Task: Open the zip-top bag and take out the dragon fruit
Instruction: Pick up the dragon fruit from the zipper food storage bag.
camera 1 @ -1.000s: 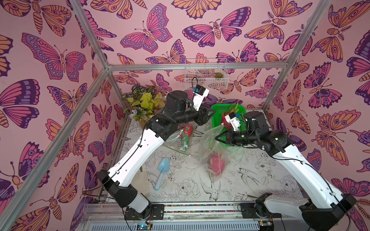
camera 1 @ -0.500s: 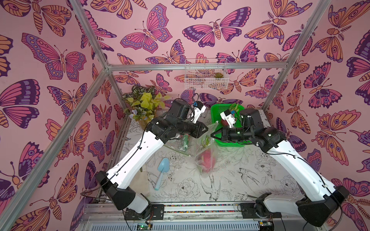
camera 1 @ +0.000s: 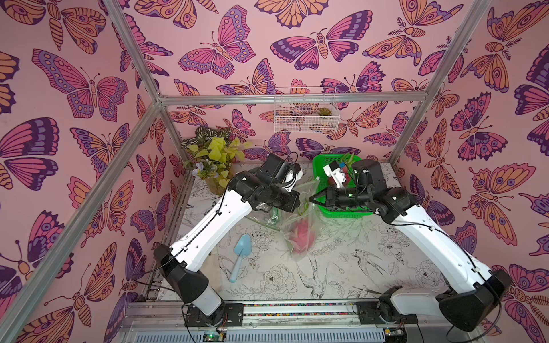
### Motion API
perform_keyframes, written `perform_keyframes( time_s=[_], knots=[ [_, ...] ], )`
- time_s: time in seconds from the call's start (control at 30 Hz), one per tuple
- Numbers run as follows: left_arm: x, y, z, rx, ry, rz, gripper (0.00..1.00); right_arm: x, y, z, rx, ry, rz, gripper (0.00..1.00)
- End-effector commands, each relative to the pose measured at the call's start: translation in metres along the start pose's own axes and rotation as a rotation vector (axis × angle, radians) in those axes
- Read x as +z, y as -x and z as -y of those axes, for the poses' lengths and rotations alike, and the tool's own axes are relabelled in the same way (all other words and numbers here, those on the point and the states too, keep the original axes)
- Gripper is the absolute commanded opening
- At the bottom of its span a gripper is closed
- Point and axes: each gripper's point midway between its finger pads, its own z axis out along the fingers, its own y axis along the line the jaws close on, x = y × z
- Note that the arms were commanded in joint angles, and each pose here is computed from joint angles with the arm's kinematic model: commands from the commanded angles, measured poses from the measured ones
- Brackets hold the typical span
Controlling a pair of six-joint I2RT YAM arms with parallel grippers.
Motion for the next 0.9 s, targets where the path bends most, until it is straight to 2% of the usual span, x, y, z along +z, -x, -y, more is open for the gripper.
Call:
perform_keyframes(
  time_s=[0.0, 0.1, 0.2, 0.27, 0.47, 0.73, 0.87],
  knots=[
    [-0.007, -0.007, -0.005, 0.010, 0.048, -0.034, 0.20, 0.000, 0.006, -0.007, -0.037, 0.025, 0.008, 0.00],
    [-0.026, 0.006, -0.004, 0.017, 0.067, 0.038, 0.25, 0.005, 0.004, -0.001, -0.030, 0.014, -0.005, 0.00],
    [-0.043, 0.015, 0.008, 0.050, 0.026, 0.098, 0.32, 0.010, 0.004, 0.004, -0.023, 0.013, -0.007, 0.00],
    [-0.046, 0.021, 0.013, 0.043, 0.005, 0.124, 0.32, 0.012, 0.005, 0.005, -0.023, 0.016, -0.003, 0.00],
    [-0.011, 0.026, 0.016, -0.040, -0.032, 0.120, 0.31, 0.014, 0.004, 0.001, -0.037, 0.048, -0.010, 0.00],
    [0.038, 0.014, 0.005, -0.060, 0.034, 0.020, 0.29, 0.013, -0.001, 0.005, -0.036, 0.038, -0.020, 0.00],
    [0.060, 0.008, -0.004, -0.079, 0.070, -0.023, 0.32, 0.010, 0.000, 0.000, -0.047, 0.051, -0.012, 0.00]
  ],
)
